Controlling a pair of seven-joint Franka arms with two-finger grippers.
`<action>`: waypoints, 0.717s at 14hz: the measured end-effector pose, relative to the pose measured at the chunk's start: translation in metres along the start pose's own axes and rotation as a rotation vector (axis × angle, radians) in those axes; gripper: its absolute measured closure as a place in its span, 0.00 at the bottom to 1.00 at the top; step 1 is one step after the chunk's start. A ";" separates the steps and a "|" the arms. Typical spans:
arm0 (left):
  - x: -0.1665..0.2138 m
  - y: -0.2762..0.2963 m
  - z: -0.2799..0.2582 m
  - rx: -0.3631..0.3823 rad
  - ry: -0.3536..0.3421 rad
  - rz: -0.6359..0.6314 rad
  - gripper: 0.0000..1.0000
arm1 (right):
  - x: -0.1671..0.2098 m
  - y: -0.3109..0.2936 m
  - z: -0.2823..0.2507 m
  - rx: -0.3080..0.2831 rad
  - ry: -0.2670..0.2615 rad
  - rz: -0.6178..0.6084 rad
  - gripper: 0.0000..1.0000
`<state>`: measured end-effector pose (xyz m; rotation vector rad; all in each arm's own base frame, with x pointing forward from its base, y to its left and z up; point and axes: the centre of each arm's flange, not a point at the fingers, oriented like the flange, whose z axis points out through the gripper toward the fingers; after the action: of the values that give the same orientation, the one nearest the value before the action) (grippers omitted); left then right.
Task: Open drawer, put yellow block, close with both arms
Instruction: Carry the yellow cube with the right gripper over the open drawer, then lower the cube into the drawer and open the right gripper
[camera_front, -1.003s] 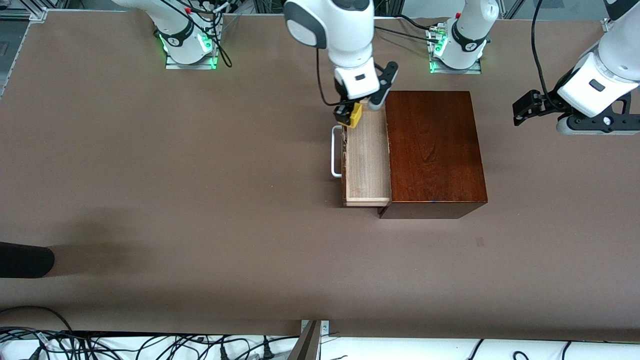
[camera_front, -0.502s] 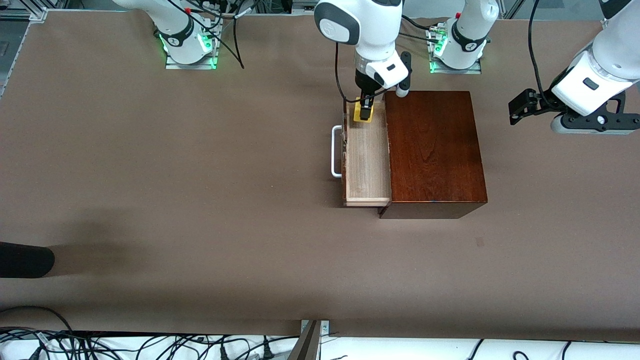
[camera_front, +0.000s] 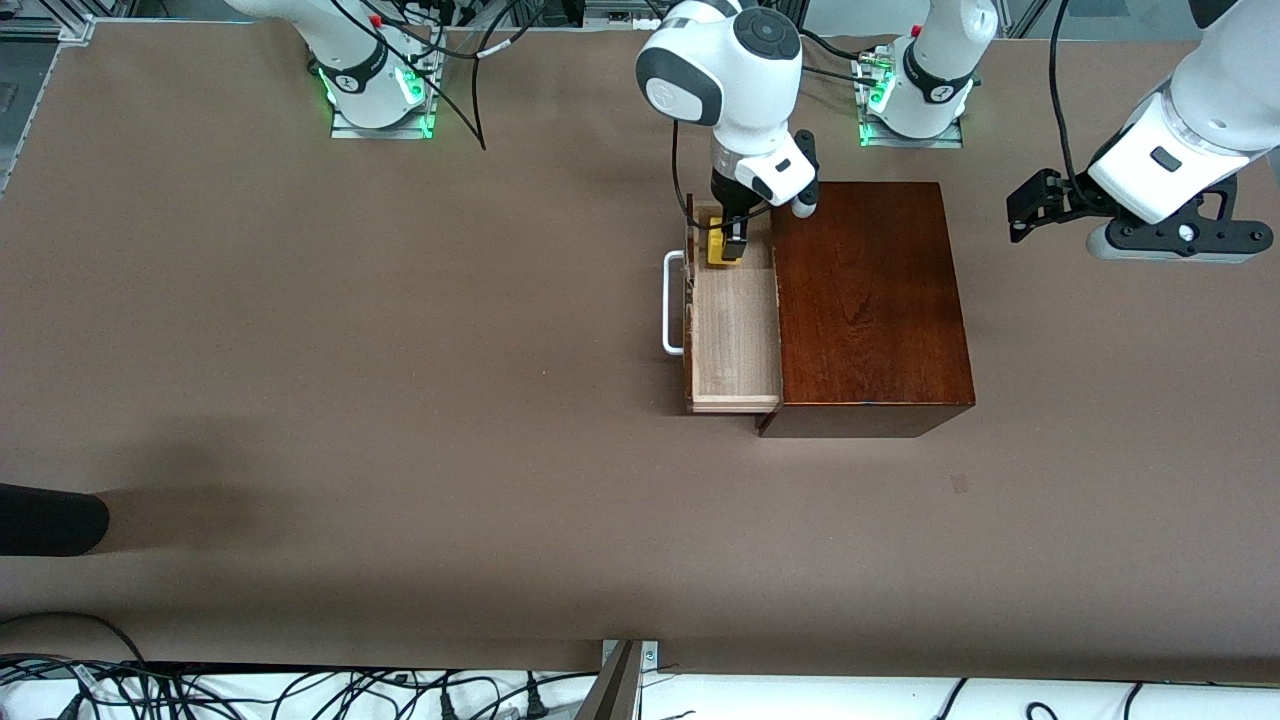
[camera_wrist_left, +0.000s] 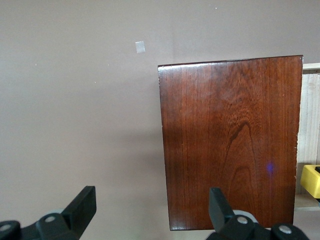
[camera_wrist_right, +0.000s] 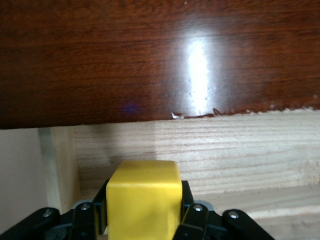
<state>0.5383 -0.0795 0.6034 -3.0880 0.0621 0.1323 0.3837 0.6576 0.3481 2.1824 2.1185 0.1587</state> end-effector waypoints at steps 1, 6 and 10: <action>0.000 0.000 0.000 0.000 -0.001 0.000 0.00 | 0.000 0.001 0.004 0.000 -0.001 -0.018 0.44; 0.000 0.000 0.000 0.000 -0.002 0.000 0.00 | -0.011 0.025 0.013 -0.009 0.000 -0.078 0.44; 0.000 0.000 0.000 0.000 -0.002 0.000 0.00 | -0.014 0.034 0.021 -0.017 0.015 -0.085 0.44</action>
<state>0.5383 -0.0795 0.6031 -3.0877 0.0620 0.1350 0.4195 0.6430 0.3320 2.0842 2.2041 0.1866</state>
